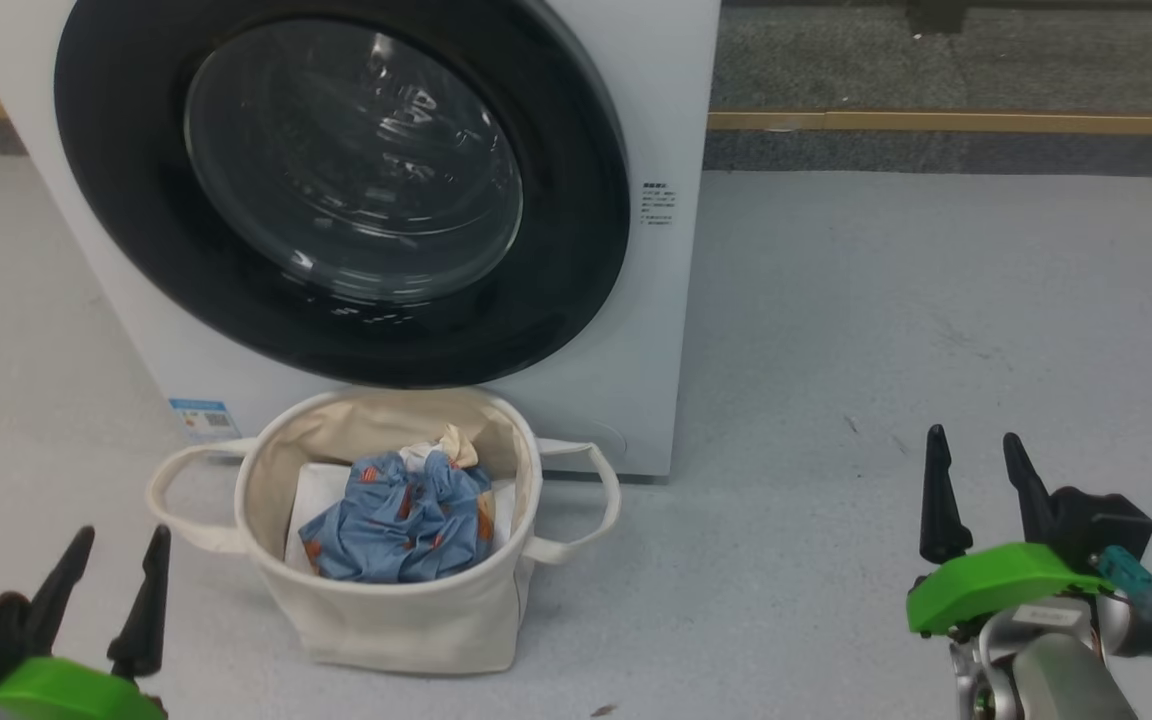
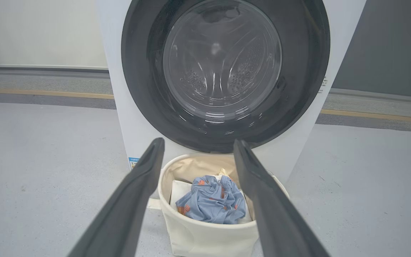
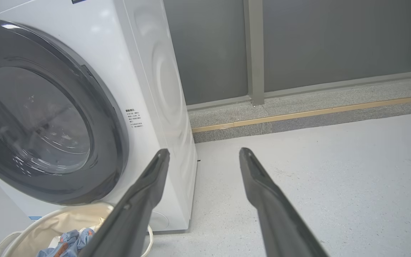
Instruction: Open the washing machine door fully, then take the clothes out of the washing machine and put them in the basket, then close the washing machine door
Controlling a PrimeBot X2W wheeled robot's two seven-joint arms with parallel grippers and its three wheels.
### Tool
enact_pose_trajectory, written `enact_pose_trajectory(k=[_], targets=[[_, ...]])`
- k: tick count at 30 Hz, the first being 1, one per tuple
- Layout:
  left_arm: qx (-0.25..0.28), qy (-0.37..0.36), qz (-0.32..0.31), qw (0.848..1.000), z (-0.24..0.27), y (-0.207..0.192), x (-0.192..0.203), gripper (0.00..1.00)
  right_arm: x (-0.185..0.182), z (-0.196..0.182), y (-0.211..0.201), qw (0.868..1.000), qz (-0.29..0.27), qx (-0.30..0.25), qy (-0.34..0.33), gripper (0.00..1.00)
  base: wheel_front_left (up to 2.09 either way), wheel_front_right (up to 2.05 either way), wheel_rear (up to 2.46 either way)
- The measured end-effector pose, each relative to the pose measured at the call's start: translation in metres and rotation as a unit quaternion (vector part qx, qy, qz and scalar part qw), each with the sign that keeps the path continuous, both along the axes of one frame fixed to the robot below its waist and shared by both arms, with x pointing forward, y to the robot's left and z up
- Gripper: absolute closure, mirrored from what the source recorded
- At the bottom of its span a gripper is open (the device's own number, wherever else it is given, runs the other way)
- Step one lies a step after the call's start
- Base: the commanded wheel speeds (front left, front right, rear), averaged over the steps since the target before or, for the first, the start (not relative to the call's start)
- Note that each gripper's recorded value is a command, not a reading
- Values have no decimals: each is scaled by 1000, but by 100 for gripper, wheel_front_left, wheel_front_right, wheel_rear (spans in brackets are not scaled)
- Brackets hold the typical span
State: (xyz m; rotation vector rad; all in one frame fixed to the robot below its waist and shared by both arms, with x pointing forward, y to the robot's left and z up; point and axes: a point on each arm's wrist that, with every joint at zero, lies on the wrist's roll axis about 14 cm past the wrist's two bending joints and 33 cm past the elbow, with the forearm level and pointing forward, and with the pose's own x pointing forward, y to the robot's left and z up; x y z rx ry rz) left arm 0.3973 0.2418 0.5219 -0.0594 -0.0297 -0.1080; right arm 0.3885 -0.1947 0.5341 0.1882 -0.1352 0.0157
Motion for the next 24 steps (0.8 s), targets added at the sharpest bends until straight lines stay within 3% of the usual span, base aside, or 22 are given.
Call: enact_pose_trajectory(k=[8,24], targets=[[-8,12,-8,1000,-7,-6,-2,0,-14,7,-1,1000,0,-19,-14,0,0,0,0],[-3,25,-11,1000,-16,-6,-7,0,-8,10,11,999,19,-35,-19,0,0,0,0]])
